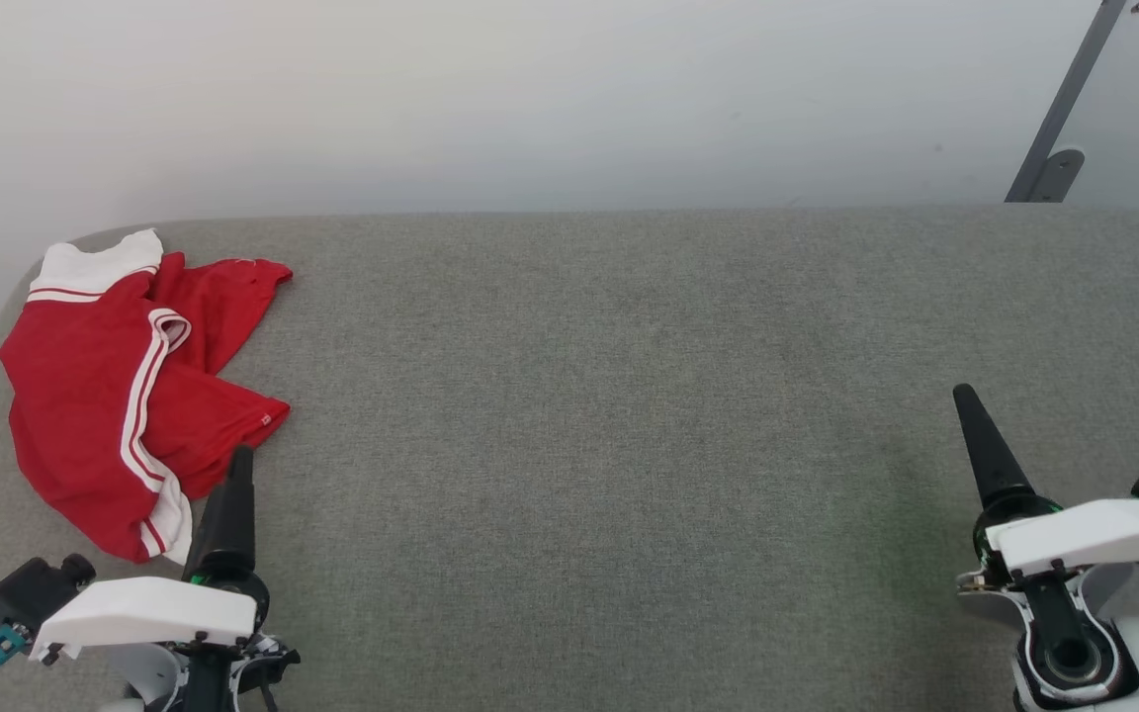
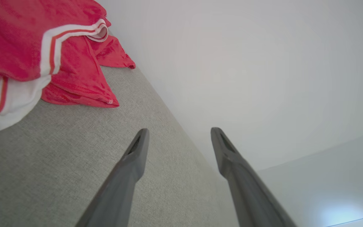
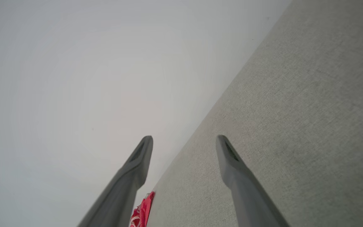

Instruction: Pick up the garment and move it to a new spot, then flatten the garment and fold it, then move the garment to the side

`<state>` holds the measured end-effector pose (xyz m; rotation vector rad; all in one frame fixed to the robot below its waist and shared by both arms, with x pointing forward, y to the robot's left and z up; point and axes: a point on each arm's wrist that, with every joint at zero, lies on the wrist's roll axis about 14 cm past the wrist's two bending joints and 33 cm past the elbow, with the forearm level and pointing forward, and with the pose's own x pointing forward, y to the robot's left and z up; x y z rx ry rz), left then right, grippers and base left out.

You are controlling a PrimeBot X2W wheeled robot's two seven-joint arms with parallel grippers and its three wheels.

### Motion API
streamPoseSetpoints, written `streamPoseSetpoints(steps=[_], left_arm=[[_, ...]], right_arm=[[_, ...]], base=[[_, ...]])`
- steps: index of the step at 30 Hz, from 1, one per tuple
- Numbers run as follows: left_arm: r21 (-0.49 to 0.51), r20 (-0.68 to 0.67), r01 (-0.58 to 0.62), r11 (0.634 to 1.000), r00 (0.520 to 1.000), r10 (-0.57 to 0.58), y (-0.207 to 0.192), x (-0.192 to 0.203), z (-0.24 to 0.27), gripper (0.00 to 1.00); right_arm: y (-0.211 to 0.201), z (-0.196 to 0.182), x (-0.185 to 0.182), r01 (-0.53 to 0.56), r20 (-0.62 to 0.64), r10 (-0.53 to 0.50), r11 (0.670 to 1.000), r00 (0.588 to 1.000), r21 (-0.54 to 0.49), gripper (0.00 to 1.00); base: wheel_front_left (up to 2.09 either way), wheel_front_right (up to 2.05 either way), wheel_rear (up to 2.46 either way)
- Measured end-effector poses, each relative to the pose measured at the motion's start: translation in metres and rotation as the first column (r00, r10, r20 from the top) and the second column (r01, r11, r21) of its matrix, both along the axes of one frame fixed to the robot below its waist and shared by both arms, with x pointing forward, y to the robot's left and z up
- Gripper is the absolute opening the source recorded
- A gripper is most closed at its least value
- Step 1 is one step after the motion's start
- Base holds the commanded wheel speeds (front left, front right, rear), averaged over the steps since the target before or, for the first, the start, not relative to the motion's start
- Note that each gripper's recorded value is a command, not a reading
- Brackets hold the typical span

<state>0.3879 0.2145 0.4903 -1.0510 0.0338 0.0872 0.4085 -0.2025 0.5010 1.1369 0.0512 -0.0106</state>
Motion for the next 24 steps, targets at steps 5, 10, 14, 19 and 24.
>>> streamPoseSetpoints(steps=[5, 10, 14, 19, 24], left_arm=[[0.121, -0.005, 0.006, 0.993, 1.0, -0.006, -0.001, 0.001, 0.002, 1.0], [0.244, -0.001, 0.014, 0.97, 1.0, -0.014, -0.001, 0.002, 0.006, 1.0], [0.333, 0.007, 0.027, 0.943, 0.999, -0.032, -0.004, 0.003, 0.011, 1.0], [0.434, 0.002, 0.042, 0.9, 0.999, -0.048, -0.008, 0.003, 0.012, 1.0], [0.517, -0.015, 0.056, 0.854, 0.998, -0.056, -0.008, 0.003, 0.009, 1.0]], right_arm=[[-0.002, 0.002, 0.004, -0.01, 0.006, 0.011, 0.991, 1.0, -0.135, 1.0], [-0.004, 0.007, 0.007, -0.014, 0.02, 0.02, 0.964, 1.0, -0.267, 1.0], [-0.005, 0.008, 0.007, -0.013, 0.028, 0.025, 0.934, 0.999, -0.357, 1.0], [-0.007, 0.014, 0.009, -0.006, 0.045, 0.03, 0.888, 0.999, -0.459, 1.0], [-0.012, 0.022, 0.012, 0.019, 0.072, 0.024, 0.84, 0.997, -0.542, 1.0]], base=[[0.0, 0.0, 0.0], [0.0, 0.0, 0.0], [0.0, 0.0, 0.0], [0.0, 0.0, 0.0], [0.0, 0.0, 0.0]])
